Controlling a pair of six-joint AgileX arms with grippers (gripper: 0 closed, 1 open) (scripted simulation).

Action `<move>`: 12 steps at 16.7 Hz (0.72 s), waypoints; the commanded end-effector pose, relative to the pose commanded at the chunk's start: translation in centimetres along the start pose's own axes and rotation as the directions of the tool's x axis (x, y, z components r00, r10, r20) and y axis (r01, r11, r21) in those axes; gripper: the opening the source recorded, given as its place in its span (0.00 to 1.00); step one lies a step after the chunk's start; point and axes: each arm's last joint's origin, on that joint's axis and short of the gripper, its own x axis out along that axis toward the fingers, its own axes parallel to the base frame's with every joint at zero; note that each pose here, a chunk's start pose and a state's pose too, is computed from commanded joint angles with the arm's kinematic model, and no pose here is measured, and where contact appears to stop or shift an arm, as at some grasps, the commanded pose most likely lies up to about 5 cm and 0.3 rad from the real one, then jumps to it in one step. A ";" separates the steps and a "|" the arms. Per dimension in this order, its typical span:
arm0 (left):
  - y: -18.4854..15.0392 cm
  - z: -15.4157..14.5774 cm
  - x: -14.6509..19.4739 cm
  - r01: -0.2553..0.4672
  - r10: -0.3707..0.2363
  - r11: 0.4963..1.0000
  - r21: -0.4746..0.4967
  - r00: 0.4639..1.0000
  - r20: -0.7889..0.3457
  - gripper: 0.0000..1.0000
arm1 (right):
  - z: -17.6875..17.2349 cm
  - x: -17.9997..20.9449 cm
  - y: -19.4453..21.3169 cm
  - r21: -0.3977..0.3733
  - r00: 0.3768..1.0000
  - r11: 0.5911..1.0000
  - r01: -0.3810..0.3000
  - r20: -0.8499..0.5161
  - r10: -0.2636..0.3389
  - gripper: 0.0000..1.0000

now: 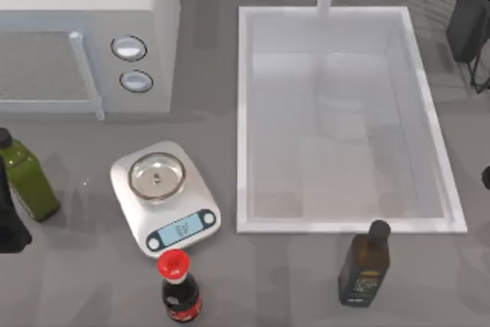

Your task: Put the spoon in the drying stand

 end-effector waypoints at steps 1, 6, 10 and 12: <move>0.0 0.0 0.0 0.000 0.000 1.000 0.000 1.000 0.000 1.00 | 0.0 0.0 0.0 0.001 1.000 1.000 -0.001 0.001 0.001 0.00; 0.0 0.0 0.0 0.000 0.000 1.000 0.000 1.000 0.000 1.00 | 1.3 -0.5 -2.2 0.066 0.978 0.990 -0.127 0.174 0.114 0.00; 0.0 0.0 0.0 0.000 0.000 1.000 0.000 1.000 0.000 1.00 | 2.4 -3.2 -6.7 0.095 0.813 0.957 -0.273 0.555 0.177 0.00; 0.0 0.0 0.0 0.000 0.000 1.000 0.000 1.000 0.000 1.00 | 2.3 -5.1 -9.4 0.077 0.650 0.952 -0.296 0.747 0.141 0.00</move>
